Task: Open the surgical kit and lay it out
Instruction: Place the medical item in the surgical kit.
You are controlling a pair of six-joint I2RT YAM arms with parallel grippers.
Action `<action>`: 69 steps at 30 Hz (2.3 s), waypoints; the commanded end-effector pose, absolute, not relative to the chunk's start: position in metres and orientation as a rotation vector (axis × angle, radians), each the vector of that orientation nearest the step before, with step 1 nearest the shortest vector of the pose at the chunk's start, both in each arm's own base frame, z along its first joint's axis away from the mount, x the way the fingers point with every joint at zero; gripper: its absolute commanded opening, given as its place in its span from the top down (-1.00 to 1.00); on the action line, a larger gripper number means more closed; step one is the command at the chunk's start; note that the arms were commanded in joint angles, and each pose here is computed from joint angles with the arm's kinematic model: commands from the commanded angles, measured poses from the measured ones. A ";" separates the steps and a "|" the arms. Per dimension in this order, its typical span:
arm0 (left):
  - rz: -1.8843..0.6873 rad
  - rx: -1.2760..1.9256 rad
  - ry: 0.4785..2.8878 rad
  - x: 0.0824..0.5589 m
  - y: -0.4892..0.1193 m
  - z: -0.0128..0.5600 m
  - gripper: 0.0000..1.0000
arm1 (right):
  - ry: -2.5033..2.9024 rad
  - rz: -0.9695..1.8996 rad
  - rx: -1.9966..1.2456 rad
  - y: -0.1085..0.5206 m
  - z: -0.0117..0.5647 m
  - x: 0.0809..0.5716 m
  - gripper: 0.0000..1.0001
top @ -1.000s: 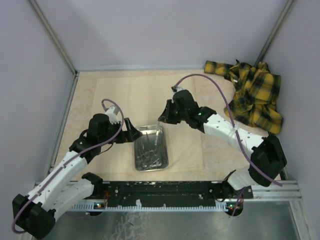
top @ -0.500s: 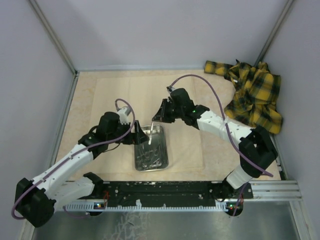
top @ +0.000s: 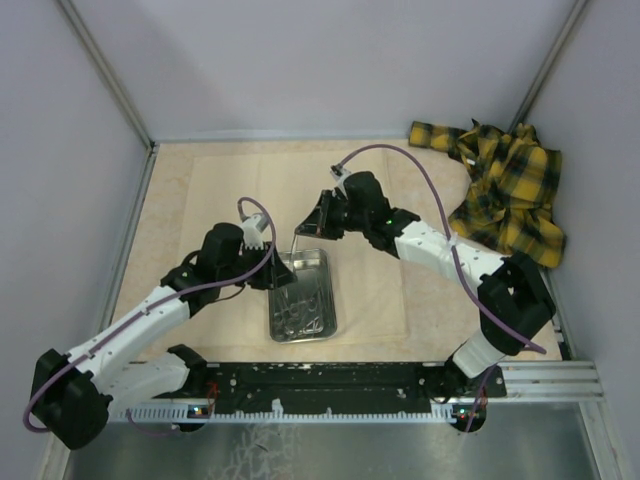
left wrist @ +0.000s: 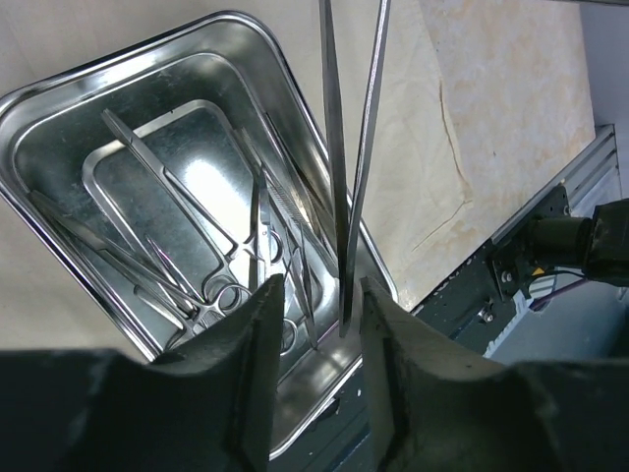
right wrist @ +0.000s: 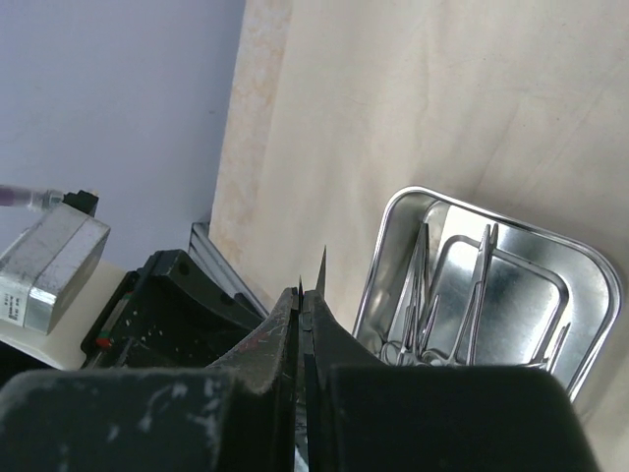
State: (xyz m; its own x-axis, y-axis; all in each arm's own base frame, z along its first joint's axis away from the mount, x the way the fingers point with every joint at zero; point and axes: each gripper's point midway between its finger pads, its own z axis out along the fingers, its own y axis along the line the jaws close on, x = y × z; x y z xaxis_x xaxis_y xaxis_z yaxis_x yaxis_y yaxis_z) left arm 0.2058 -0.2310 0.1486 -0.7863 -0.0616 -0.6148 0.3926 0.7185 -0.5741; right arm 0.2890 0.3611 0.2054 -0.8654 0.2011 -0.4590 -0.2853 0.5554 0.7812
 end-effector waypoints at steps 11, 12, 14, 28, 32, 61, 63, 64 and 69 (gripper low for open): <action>-0.994 0.289 2.271 0.207 -0.240 0.161 0.77 | 2.240 1.339 -0.066 0.366 0.210 0.297 1.00; -0.994 0.289 2.275 0.207 -0.241 0.161 0.84 | 2.240 1.341 -0.069 0.366 0.210 0.297 1.00; -0.990 0.285 2.277 0.209 -0.241 0.162 0.98 | 2.242 1.340 -0.067 0.366 0.208 0.297 1.00; -0.778 0.185 2.305 0.239 -0.226 0.163 1.00 | 2.223 1.143 0.015 0.312 0.222 0.311 -0.10; -0.627 0.147 2.317 0.262 -0.216 0.162 1.00 | 2.178 1.035 0.085 0.267 0.234 0.309 -0.11; 0.046 -0.039 2.463 0.521 -0.082 0.138 1.00 | 2.247 0.972 0.104 0.180 0.188 0.200 -0.11; 0.059 -0.064 2.475 0.528 -0.066 0.131 1.00 | 2.261 0.970 0.086 0.180 0.186 0.197 -0.11; 0.073 -0.077 2.486 0.530 -0.058 0.127 1.00 | 2.267 0.968 0.080 0.180 0.185 0.196 -0.11; 0.214 -0.082 2.565 0.537 -0.036 0.108 1.00 | 2.304 0.961 0.049 0.179 0.172 0.190 -0.11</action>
State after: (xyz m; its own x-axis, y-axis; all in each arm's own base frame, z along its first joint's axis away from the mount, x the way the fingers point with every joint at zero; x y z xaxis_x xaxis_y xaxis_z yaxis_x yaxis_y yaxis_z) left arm 0.5342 -0.0528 0.1083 -0.8120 -0.0596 -0.5806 -0.1075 0.9930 0.0484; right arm 0.1967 0.1776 0.1755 -0.7880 0.3076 -0.5332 -0.1570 0.7371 0.6573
